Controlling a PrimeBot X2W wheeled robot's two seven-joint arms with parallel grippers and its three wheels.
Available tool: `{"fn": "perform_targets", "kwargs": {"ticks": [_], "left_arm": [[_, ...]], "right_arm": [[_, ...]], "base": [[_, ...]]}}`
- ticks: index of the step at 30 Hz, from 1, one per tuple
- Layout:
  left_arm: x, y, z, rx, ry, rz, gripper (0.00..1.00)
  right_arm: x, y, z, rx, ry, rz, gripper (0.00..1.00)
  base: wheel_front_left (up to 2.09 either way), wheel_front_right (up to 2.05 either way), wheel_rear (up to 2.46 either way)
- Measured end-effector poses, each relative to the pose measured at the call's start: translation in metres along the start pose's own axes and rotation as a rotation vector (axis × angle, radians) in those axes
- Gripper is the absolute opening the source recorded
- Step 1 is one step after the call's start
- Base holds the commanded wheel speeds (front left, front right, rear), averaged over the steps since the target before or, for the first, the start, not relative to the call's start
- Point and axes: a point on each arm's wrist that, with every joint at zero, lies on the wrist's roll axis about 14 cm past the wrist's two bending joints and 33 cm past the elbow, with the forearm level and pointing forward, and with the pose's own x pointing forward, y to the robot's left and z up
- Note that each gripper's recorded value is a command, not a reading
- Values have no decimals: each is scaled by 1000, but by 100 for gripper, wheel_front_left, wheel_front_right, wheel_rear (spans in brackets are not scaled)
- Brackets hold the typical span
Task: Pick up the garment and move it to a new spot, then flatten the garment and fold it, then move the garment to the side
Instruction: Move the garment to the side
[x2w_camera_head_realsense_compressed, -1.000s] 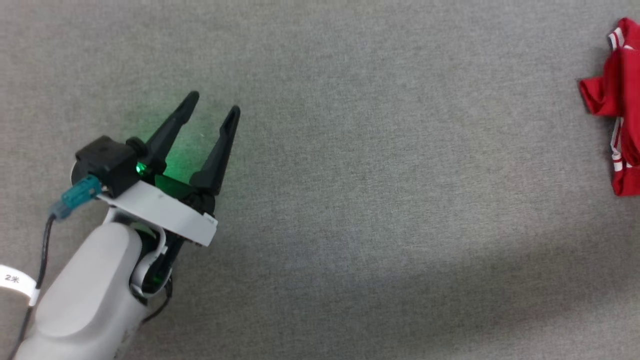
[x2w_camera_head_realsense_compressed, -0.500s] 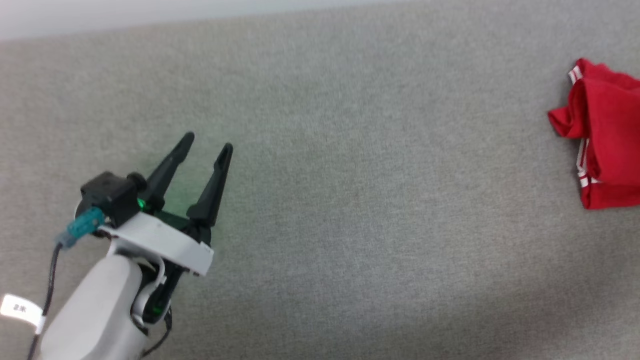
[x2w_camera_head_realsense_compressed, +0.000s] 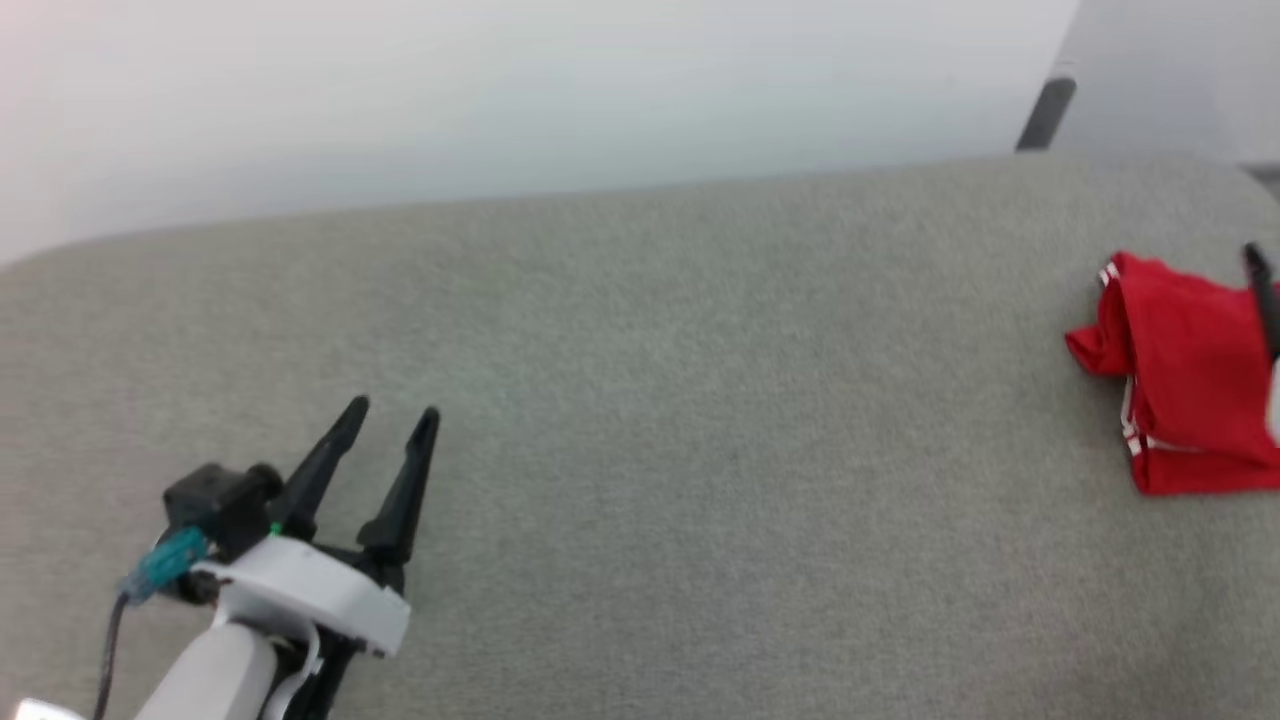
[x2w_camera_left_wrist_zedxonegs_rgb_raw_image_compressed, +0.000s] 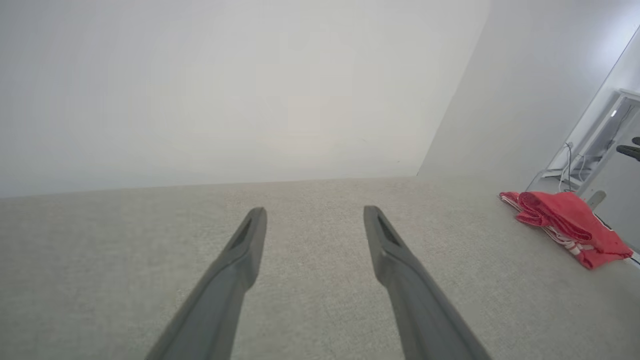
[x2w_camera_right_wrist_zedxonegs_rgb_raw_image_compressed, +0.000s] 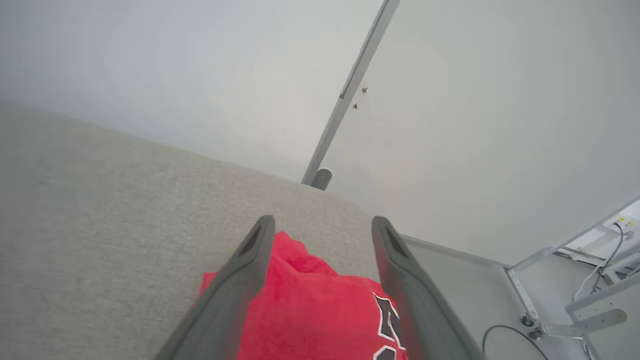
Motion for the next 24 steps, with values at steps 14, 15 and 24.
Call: {"fn": "perform_targets", "kwargs": {"ticks": [14, 15, 24], "left_arm": [[-100, 49, 39, 54, -109, 251, 100], [-108, 52, 40, 60, -114, 271, 100], [-159, 71, 48, 86, -157, 397, 100]], "right_arm": [[-38, 91, 35, 203, -227, 140, 100], [-41, 97, 34, 206, -232, 147, 100], [-69, 124, 30, 285, -276, 150, 100]], "base": [[0, 0, 0], [0, 0, 0], [0, 0, 0]]}}
